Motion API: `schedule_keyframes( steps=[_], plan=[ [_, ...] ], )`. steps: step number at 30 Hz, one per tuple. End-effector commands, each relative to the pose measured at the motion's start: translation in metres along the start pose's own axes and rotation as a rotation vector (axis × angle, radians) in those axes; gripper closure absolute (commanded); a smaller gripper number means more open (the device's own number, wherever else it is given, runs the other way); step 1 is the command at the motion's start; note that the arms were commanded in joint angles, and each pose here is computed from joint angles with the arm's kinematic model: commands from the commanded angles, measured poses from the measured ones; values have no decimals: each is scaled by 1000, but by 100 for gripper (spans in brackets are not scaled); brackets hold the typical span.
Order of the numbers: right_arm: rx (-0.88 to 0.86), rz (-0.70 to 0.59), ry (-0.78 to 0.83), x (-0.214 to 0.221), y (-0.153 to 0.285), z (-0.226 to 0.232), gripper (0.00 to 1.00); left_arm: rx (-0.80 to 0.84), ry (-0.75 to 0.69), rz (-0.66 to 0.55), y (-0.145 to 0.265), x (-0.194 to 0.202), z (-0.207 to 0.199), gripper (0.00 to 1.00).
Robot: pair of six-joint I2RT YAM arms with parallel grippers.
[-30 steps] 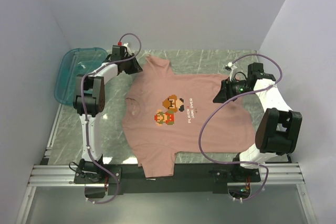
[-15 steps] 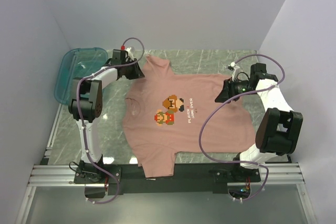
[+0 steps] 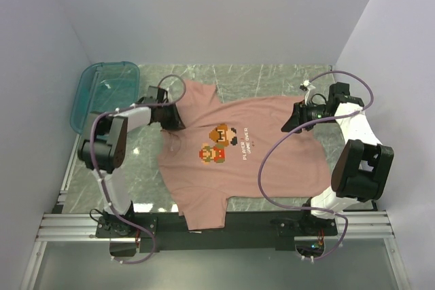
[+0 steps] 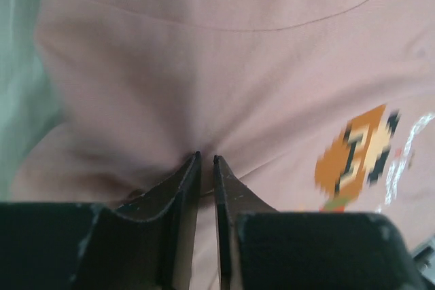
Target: Fold and stack the t-shirts
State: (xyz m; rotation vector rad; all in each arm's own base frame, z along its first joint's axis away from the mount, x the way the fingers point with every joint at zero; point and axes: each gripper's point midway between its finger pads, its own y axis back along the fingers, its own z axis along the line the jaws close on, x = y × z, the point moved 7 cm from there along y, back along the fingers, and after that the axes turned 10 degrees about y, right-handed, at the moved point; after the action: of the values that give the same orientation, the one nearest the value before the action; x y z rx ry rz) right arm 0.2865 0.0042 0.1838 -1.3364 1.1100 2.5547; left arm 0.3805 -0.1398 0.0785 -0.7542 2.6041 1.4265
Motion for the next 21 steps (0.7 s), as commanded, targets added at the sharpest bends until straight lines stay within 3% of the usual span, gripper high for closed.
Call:
schedule_keyframes(
  steps=[1,4,9,11,12,16,21],
  plan=[
    [10,-56,52,-18,13,7,39,-47,94,49,17,39,18,79],
    [6,-63,55,-19,14,9,39,-63,127,115,24,79,33,79],
    [-3,-71,58,-20,15,12,39,26,73,-7,59,74,9,73],
    [-11,-74,61,-21,15,13,39,39,36,-105,78,51,-8,68],
    [-12,-75,65,-21,16,14,39,41,23,-137,83,43,-13,59],
    [-17,-80,71,-22,17,15,39,70,35,-286,101,-25,-27,55],
    [-27,-81,74,-22,17,16,39,-21,56,-245,60,-82,-2,57]
  ],
)
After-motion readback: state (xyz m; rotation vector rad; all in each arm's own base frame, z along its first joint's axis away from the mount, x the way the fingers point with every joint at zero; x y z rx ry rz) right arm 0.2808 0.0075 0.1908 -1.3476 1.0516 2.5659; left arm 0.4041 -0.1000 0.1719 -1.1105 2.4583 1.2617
